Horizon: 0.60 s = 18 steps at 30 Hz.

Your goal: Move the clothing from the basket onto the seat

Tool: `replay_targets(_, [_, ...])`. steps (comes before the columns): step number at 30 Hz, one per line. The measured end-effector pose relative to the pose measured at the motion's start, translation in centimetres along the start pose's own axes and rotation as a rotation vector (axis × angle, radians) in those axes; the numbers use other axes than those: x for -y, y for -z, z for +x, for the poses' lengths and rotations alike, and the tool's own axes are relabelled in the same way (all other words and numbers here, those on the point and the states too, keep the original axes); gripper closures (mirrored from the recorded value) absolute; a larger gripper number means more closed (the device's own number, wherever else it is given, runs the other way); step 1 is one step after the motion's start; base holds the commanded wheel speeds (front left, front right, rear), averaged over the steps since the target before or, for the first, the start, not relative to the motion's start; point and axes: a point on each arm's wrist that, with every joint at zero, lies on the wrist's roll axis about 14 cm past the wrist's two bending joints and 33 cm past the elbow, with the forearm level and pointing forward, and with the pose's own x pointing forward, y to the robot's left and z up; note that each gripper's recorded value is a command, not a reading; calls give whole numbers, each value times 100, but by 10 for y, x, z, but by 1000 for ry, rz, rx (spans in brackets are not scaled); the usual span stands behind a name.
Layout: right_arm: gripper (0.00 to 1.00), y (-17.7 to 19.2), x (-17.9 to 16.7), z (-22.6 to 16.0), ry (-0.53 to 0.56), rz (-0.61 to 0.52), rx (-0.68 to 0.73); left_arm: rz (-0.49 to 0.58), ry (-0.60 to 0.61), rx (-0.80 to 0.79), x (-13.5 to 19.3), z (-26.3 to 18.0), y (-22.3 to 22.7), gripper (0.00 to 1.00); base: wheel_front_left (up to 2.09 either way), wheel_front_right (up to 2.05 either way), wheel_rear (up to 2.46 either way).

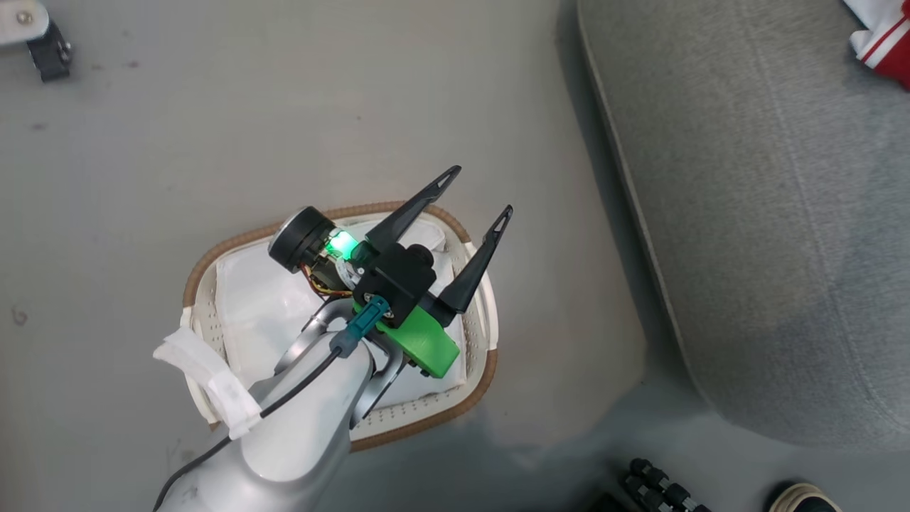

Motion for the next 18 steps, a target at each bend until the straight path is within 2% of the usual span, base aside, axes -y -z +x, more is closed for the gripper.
replay_targets(9, [100, 138, -72, -39, -29, 88, -321, -57, -48, -77, -25, -14, 46, 0, 0, 0, 0])
replay_targets(14, [100, 179, -73, -61, 18, 84, -428, -79, -72, -105, -33, -22, 61, 0, 0, 0, 0])
replay_targets(18, [100, 192, -75, -72, 40, 75, -469, -88, -87, -114, -38, -27, 64, 0, 0, 0, 0])
